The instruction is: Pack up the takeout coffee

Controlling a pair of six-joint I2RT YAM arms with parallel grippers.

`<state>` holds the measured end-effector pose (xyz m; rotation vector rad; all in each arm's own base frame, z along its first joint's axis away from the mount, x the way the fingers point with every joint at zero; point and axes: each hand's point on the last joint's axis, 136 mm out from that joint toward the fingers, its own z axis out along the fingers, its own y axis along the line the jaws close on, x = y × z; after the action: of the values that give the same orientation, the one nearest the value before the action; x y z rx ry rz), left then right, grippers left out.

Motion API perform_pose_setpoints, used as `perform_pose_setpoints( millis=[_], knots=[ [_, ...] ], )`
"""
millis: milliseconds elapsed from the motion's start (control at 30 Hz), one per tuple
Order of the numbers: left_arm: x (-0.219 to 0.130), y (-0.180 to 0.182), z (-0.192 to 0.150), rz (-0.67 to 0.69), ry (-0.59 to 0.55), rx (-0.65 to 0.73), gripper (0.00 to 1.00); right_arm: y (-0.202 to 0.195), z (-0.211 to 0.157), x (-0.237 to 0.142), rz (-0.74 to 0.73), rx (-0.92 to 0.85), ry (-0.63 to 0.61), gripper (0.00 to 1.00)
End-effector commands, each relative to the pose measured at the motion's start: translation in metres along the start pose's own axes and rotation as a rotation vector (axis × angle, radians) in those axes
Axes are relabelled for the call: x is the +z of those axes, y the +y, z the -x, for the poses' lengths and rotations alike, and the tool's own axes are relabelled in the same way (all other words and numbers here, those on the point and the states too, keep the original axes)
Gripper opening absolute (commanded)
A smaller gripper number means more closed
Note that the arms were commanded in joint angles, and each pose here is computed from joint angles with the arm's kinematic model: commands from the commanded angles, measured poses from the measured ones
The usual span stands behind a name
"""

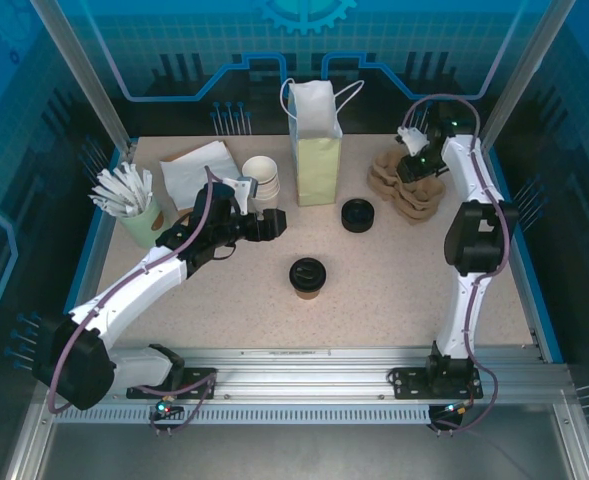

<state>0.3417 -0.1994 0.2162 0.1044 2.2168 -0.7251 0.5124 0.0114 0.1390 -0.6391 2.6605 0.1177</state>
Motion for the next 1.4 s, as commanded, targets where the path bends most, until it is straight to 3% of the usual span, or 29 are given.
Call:
perform_pose_setpoints(
  millis=[0, 800, 1367],
  knots=[
    [0.0, -0.004, 0.003, -0.027, -0.007, -0.013, 0.9, -0.001, 0.002, -0.005, 0.019, -0.024, 0.0, 0.36],
    [0.001, -0.002, 0.001, -0.021, 0.0, -0.006, 0.9, -0.006, 0.003, -0.007, 0.036, -0.06, 0.014, 0.44],
    [0.004, 0.0, -0.002, -0.015, 0.013, -0.008, 0.9, -0.014, -0.01, 0.014, 0.057, -0.113, 0.055, 0.49]
  ],
)
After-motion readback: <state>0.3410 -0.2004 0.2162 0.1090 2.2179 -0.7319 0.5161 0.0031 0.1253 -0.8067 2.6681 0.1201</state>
